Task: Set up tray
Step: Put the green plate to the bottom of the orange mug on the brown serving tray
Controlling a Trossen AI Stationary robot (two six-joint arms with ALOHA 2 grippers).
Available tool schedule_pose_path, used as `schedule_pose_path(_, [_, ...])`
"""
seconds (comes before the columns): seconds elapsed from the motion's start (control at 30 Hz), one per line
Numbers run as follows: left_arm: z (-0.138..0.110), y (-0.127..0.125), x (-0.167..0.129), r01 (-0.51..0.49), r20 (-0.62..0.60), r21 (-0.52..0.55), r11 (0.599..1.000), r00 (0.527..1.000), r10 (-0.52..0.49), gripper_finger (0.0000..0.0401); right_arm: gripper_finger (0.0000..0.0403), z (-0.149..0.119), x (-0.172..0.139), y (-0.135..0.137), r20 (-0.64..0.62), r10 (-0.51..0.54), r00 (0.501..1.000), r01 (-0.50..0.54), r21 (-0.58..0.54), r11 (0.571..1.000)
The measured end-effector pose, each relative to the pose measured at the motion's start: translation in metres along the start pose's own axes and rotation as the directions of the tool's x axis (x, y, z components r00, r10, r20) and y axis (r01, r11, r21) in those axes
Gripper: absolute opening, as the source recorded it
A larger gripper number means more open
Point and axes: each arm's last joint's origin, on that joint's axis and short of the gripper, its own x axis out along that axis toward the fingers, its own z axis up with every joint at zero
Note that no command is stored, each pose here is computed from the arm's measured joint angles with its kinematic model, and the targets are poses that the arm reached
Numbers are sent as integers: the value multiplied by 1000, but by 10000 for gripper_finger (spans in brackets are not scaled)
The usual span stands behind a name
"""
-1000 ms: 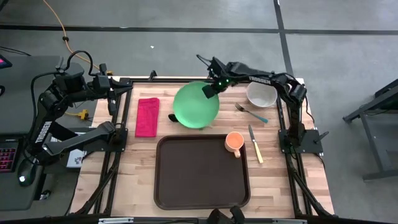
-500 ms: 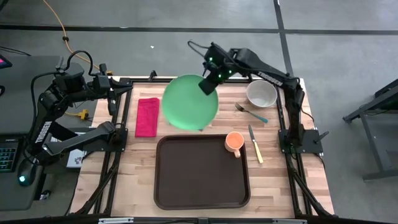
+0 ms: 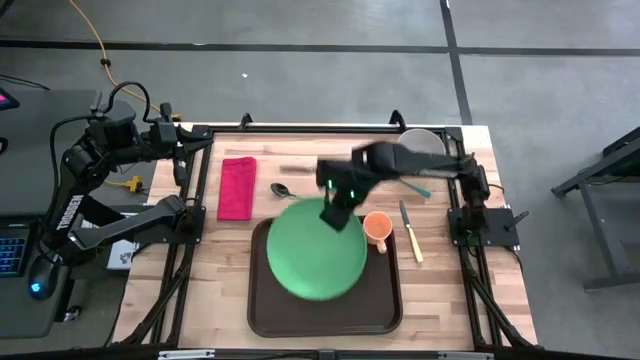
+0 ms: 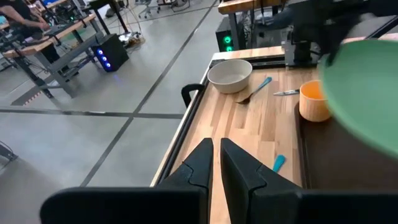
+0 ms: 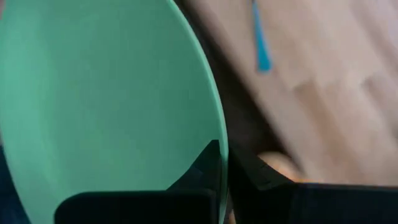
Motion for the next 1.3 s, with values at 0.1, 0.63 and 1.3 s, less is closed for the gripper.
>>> schedule_pose_path(0.1, [-2, -1, 0, 9, -19, -10, 1000, 1000, -9, 62, 0, -26, 0, 21, -51, -25, 998, 28, 72, 997])
schedule_pose_path(0.63, [-2, -3, 0, 76, -1, -52, 996, 997, -76, 62, 0, -146, -6, 107, 176, -144, 974, 52, 446, 893])
schedule_pose_path(1.3, [-1, -8, -2, 219, 67, -107, 970, 975, -213, 62, 0, -198, 159, 99, 12, -146, 989, 109, 609, 786])
